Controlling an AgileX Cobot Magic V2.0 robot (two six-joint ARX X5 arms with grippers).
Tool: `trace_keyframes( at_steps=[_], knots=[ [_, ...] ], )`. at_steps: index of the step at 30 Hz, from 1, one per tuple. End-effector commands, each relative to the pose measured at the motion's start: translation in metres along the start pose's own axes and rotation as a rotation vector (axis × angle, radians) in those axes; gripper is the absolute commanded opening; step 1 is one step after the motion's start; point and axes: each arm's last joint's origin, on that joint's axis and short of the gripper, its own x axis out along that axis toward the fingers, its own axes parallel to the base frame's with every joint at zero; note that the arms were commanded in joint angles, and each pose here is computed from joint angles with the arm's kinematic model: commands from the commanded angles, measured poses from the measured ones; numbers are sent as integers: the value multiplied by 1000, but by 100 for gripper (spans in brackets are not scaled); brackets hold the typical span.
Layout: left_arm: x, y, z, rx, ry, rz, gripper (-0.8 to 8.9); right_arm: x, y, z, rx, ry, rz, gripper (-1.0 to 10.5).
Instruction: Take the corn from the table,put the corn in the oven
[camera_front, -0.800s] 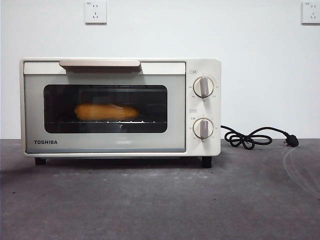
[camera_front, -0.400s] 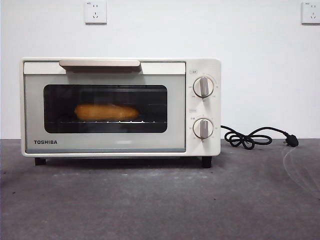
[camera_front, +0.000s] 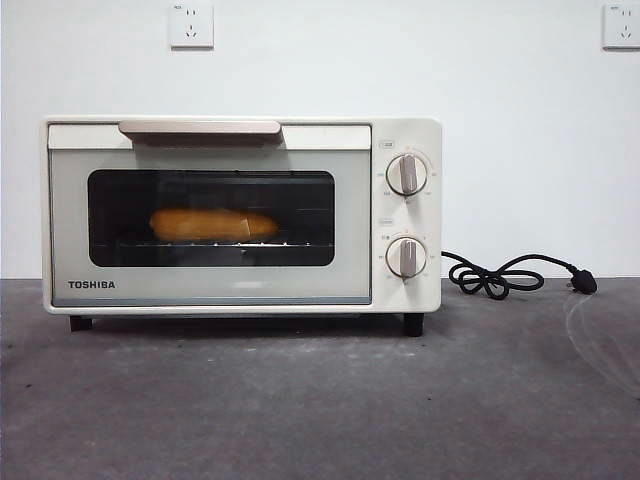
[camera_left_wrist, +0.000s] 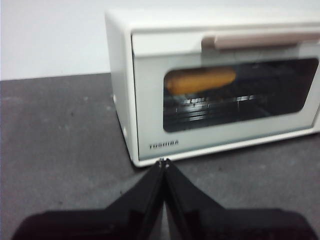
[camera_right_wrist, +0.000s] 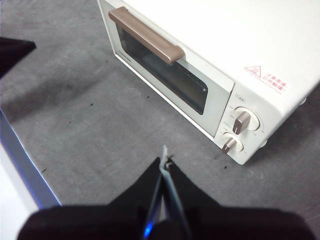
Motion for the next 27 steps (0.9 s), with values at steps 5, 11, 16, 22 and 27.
trace_keyframes(
  at_steps=[5,11,16,22,27],
  knots=[
    [4,1,-14,26,43,8,-4,1,0,0,2,1,0,-11],
    [4,1,-14,30,43,6,-4,1,0,0,1,1,-1,-12],
    [4,0,-14,33,44,4,-4,1,0,0,1,1,0,-12],
    [4,0,-13,33,34,4,-4,1,0,0,1,1,-1,-11],
    [4,0,-13,33,36,5,-4,1,0,0,1,1,-1,-12]
  ],
)
